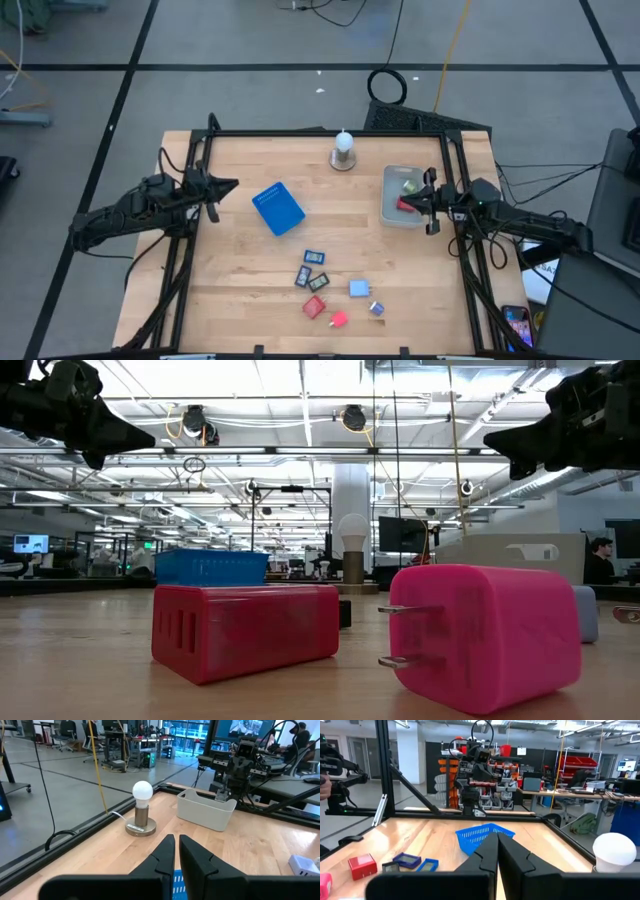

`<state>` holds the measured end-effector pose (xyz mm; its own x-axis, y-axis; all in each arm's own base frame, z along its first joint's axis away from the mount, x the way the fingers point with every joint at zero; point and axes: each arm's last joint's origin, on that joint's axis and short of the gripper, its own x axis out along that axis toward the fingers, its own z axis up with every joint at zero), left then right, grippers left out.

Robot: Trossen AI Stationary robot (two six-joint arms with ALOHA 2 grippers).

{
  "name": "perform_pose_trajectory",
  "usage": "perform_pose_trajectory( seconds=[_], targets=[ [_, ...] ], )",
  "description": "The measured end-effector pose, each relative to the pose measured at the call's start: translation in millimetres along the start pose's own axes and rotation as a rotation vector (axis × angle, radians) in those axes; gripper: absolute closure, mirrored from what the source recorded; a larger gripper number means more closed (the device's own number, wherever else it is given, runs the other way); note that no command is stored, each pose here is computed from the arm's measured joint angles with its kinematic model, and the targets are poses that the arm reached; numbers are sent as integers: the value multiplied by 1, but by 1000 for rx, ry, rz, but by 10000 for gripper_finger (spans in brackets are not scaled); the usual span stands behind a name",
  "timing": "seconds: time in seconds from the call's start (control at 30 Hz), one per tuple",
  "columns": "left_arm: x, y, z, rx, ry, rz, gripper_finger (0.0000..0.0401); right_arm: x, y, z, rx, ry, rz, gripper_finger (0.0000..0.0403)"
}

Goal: Pick & Place Office items
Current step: Put the top blue digital clock into the blue bin

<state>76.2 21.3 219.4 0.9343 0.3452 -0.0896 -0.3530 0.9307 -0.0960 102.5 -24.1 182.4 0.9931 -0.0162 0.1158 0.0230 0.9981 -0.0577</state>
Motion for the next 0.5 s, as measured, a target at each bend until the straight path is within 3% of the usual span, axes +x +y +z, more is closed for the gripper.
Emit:
perform_pose_trajectory(
  seconds=[0.5],
  targets=[
    [0, -1, -1, 10, 9, -48, 375, 0, 0, -2, -11, 20, 0, 399]
  ],
)
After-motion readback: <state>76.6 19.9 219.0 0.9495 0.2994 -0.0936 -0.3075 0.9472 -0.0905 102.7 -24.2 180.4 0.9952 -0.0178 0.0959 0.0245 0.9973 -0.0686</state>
